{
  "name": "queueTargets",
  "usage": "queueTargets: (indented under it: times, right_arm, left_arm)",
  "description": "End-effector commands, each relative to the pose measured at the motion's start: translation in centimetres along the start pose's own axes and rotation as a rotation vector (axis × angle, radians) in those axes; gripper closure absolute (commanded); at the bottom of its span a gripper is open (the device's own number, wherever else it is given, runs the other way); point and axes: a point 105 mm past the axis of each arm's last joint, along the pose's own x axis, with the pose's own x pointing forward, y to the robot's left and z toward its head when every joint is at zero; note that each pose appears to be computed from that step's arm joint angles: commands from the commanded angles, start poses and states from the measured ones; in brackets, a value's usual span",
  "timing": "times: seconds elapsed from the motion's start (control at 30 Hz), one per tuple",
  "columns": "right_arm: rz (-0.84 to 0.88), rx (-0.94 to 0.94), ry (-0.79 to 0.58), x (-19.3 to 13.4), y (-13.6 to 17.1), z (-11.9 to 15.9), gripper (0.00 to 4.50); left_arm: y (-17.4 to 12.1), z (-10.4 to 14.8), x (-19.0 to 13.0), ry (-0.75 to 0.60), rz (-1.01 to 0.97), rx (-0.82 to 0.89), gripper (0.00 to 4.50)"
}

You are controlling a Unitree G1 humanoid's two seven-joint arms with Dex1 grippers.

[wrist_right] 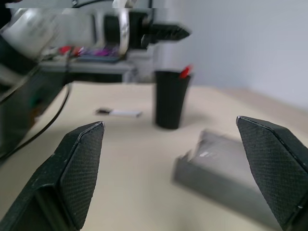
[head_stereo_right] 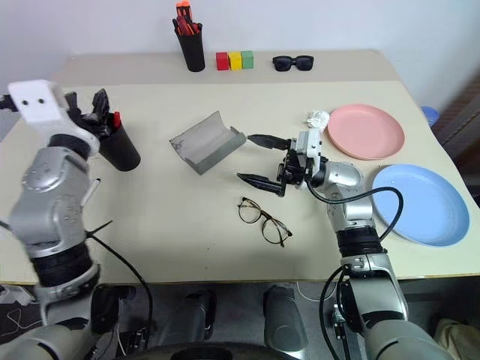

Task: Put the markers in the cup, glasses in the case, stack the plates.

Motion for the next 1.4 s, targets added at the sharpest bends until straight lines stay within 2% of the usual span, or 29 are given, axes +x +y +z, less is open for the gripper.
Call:
queueTargets:
  times: [0.03,0.1,0.2,0.3,0.47,0.57,0.77,1.0,1.23,1.33,1.4]
  right_arm:
    - [0.101,0.011,0.022,0.5,1.5,-0.1,0.00]
    - [0.131,0.004,0.023,0.9,1.8,0.1,0.00]
    - [0.162,-0.008,0.014,1.7,2.2,0.4,0.00]
    - [0.197,-0.025,0.006,2.6,2.6,0.7,0.00]
    - [0.210,-0.045,-0.010,3.8,2.7,1.1,0.00]
    - [0.205,-0.052,-0.015,4.0,2.5,1.1,0.00]
    - [0.185,-0.061,-0.023,4.0,2.2,1.1,0.00]
    - [0.163,-0.065,-0.022,3.7,2.2,1.0,0.00]
    - [0.141,-0.068,-0.020,3.4,2.3,0.9,0.00]
    - [0.131,-0.069,-0.014,3.2,2.3,0.8,0.00]
    - [0.121,-0.071,-0.013,3.1,2.2,0.8,0.00]
  left_arm:
    - [2.9,0.7,-2.8,0.080,-0.116,0.051,1.74]
    - [4.5,0.8,-3.8,0.148,-0.157,0.113,1.74]
    - [6.3,1.2,-4.8,0.257,-0.228,0.116,1.74]
    - [8.1,0.2,-5.5,0.421,-0.238,0.123,1.74]
    - [12.1,-3.2,-6.1,0.688,-0.068,0.174,1.74]
    - [12.9,-5.3,-7.2,0.851,-0.040,0.186,1.74]
    - [11.8,-7.1,-7.3,0.983,-0.047,0.146,1.74]
    - [9.9,-8.9,-5.9,1.082,-0.064,0.134,1.74]
    - [10.9,-12.2,-5.3,1.195,0.016,0.131,1.74]
    - [11.0,-12.7,-4.9,1.214,0.029,0.142,2.56]
    - [10.4,-13.7,-4.6,1.232,0.015,0.141,3.51]
